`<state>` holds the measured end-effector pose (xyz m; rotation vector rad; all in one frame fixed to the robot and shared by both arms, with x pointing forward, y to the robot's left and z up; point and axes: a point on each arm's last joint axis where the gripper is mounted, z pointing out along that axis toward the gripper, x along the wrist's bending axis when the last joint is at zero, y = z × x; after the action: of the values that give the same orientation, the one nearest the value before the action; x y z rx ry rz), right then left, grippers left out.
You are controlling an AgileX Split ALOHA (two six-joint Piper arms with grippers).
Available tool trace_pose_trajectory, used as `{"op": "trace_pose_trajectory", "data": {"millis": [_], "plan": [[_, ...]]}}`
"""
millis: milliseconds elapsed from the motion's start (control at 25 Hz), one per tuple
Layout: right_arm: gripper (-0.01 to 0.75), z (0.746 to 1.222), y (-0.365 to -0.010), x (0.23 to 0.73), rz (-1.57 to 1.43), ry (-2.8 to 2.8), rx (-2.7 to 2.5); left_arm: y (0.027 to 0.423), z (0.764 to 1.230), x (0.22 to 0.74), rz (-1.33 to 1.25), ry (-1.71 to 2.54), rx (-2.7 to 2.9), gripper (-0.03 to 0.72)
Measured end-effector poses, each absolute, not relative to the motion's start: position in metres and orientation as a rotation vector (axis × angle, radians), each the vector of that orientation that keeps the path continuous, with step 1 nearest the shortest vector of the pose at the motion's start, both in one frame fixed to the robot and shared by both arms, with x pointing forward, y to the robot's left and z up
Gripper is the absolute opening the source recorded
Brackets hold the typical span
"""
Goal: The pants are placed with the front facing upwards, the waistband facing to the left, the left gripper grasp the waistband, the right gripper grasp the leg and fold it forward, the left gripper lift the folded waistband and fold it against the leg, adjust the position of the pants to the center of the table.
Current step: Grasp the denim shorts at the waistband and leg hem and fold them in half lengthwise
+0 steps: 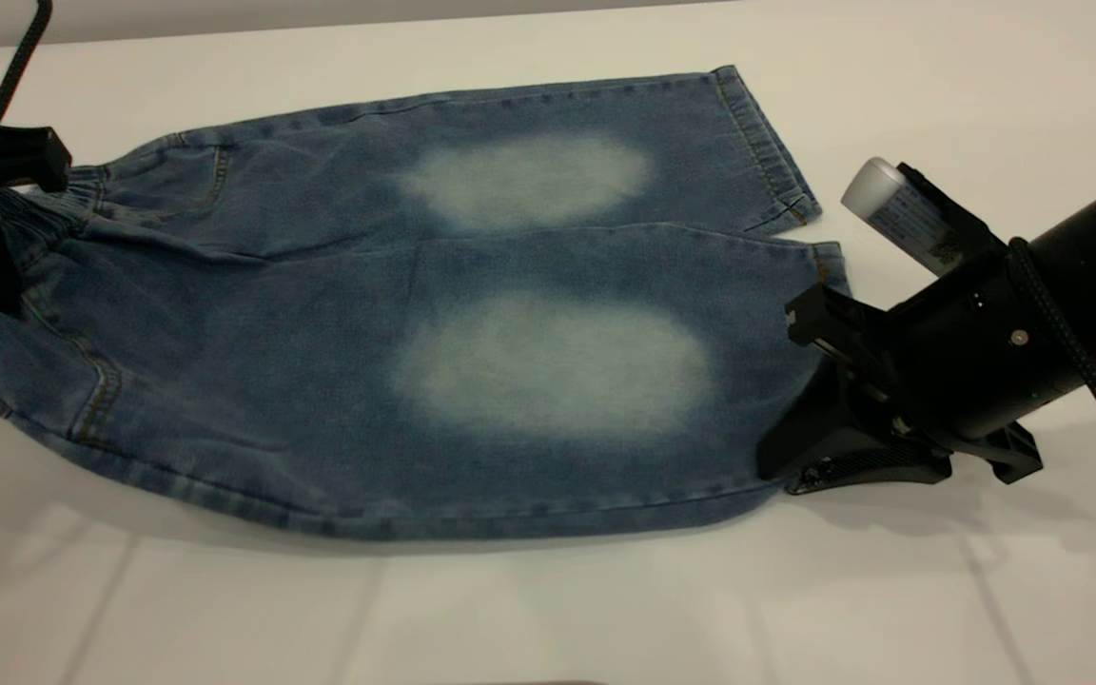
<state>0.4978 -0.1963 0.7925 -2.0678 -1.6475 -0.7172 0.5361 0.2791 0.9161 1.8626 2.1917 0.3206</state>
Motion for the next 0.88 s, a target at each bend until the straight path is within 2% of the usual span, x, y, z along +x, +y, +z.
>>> {"op": "trace_pose_trajectory", "data": {"millis": [80,280,880], "plan": [[0.023,0.792,-0.196,0.498,-0.716,-1.65,-2.069,0.279,0.916,0.536,0.321,2.192,1.863,0.099],[0.019,0.801,-0.196,0.497,-0.715,-1.731,-2.016,0.279,0.916,0.535,0.31,2.203,1.871,0.099],[0.021,0.913,-0.193,0.483,-0.776,-1.821,-1.858,0.281,0.956,0.503,0.232,2.216,1.992,0.099]]}}
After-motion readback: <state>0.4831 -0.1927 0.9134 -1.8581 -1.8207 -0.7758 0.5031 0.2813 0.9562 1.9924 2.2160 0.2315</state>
